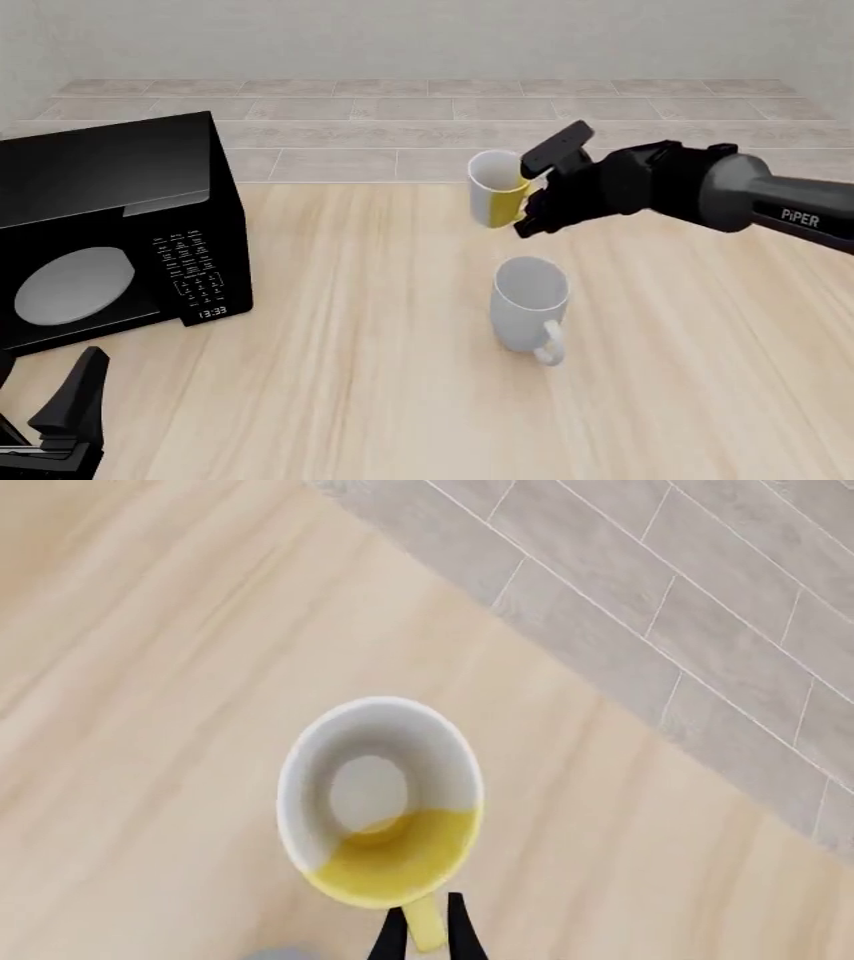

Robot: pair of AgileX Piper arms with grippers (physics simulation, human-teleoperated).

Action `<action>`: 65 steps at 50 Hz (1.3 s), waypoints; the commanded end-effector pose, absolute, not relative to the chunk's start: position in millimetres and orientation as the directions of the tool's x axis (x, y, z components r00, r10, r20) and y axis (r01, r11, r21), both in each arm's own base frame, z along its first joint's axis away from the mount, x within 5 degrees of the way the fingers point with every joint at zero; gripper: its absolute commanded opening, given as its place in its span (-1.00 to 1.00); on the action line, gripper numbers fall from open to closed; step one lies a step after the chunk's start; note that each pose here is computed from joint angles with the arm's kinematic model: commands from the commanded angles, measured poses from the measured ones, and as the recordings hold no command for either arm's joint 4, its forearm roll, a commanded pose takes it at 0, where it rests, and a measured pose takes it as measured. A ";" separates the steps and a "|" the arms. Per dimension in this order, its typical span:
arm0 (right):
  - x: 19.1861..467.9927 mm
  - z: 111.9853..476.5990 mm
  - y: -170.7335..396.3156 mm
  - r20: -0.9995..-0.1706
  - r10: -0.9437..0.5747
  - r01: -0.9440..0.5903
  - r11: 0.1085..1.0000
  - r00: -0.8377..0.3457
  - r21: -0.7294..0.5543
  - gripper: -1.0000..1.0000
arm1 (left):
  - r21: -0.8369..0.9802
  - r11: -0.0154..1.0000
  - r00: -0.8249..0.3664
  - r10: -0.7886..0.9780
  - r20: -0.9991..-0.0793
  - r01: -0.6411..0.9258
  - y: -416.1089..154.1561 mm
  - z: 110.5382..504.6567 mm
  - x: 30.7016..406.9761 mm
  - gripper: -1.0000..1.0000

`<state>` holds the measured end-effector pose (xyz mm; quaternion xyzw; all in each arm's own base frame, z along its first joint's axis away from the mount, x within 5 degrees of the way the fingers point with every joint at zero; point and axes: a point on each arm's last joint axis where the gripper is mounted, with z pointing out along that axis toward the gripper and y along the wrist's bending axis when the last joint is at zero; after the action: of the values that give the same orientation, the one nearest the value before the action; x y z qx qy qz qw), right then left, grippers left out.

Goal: Put the yellow and white mug to the front of the white mug.

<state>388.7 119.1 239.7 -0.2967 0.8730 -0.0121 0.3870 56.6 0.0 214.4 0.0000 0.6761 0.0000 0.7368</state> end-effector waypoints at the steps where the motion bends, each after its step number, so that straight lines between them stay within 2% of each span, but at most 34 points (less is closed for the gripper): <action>1: 410.3 236.0 99.2 -0.683 -0.476 -0.445 0.863 -0.554 -0.241 -1.00 | 0.000 1.000 0.086 0.000 -0.996 0.000 0.0 214.4 56.6 1.00; 27: 441.4 199.9 73.6 -0.669 -0.428 -0.381 0.896 -0.607 -0.228 -1.00 | 0.000 1.000 0.086 0.000 -0.996 0.000 0.0 214.4 56.6 1.00; 65: 447.3 158.1 70.5 -0.618 -0.419 -0.381 0.902 -0.665 -0.202 -1.00 | 0.000 1.000 0.086 0.000 -0.996 0.000 0.0 214.4 56.6 1.00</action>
<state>445.8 72.2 167.3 -0.2268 0.9073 -0.0302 0.3528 56.6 0.0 214.4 0.0000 0.6761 0.0000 0.7368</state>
